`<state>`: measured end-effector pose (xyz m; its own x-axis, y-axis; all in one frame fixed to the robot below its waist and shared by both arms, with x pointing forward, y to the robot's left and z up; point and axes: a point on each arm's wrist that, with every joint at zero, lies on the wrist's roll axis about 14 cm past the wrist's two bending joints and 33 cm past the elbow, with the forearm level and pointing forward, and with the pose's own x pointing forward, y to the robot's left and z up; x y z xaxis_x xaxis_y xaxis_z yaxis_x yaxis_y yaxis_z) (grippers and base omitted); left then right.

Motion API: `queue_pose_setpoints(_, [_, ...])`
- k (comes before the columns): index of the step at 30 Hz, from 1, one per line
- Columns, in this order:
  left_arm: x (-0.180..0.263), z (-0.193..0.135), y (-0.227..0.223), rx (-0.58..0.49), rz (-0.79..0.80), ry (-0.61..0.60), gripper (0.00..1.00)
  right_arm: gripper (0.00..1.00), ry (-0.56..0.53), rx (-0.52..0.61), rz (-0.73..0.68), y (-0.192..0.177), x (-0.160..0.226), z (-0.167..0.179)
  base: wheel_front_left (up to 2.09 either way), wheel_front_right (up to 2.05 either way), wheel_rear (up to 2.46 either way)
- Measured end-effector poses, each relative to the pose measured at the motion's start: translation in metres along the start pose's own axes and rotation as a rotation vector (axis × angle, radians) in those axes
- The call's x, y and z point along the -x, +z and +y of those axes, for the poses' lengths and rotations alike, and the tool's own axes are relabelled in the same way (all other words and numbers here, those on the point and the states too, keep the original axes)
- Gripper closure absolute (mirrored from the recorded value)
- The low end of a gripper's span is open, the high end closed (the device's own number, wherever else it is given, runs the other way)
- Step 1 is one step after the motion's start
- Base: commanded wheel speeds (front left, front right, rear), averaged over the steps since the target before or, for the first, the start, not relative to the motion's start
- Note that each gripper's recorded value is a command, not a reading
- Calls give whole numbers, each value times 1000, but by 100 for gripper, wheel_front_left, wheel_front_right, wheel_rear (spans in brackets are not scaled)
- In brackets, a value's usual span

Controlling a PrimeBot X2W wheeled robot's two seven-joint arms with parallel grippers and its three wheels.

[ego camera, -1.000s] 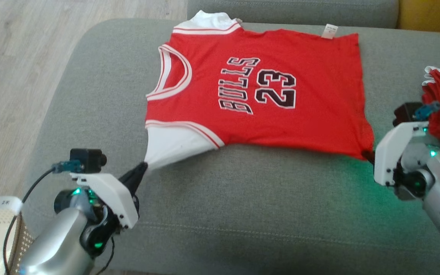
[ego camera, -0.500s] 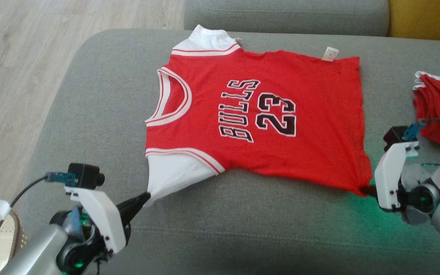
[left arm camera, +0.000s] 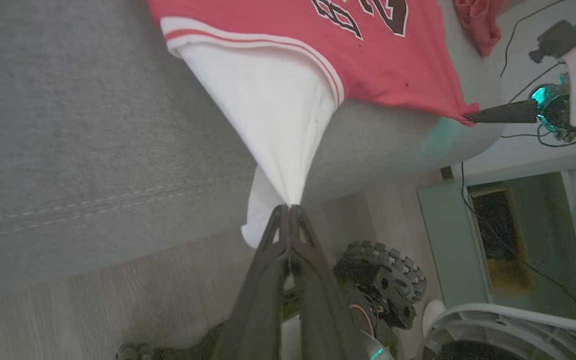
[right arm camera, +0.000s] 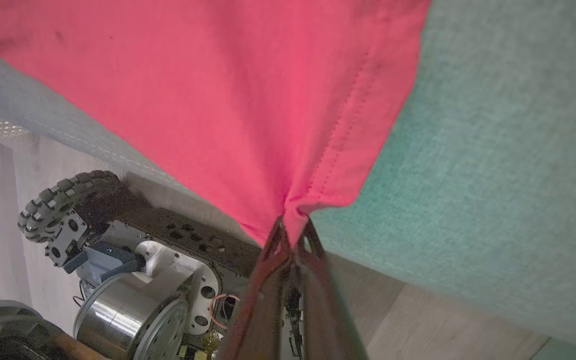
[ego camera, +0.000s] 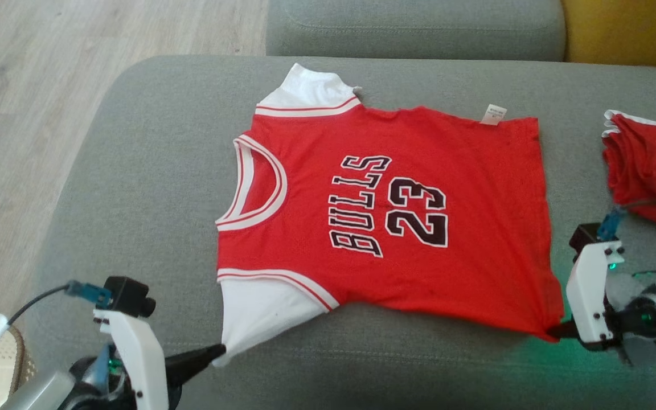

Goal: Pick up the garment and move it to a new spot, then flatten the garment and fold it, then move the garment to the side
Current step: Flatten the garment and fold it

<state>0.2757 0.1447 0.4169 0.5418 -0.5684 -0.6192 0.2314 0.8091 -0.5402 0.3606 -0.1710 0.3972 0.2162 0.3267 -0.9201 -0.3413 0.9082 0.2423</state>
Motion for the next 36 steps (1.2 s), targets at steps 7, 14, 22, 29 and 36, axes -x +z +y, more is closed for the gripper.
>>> queue_pose_setpoints(7, [4,-9,3,0,14,-38,100,100,-2,9,-15,-1,-2,-2,0,0,0])
queue_pose_setpoints(14, [4,-13,38,0,-111,-51,100,100,-22,-13,-117,17,3,-12,0,0,0])
queue_pose_setpoints(22, [1,-27,106,-33,-290,-95,100,100,-29,-21,-265,61,15,-17,0,0,0])
queue_pose_setpoints(29, [-16,-34,151,-12,-406,-128,100,100,-33,-33,-370,91,13,-22,0,0,0])
queue_pose_setpoints(36, [-40,-28,177,-7,-444,-111,100,100,-54,-46,-440,110,8,-35,0,0,0])
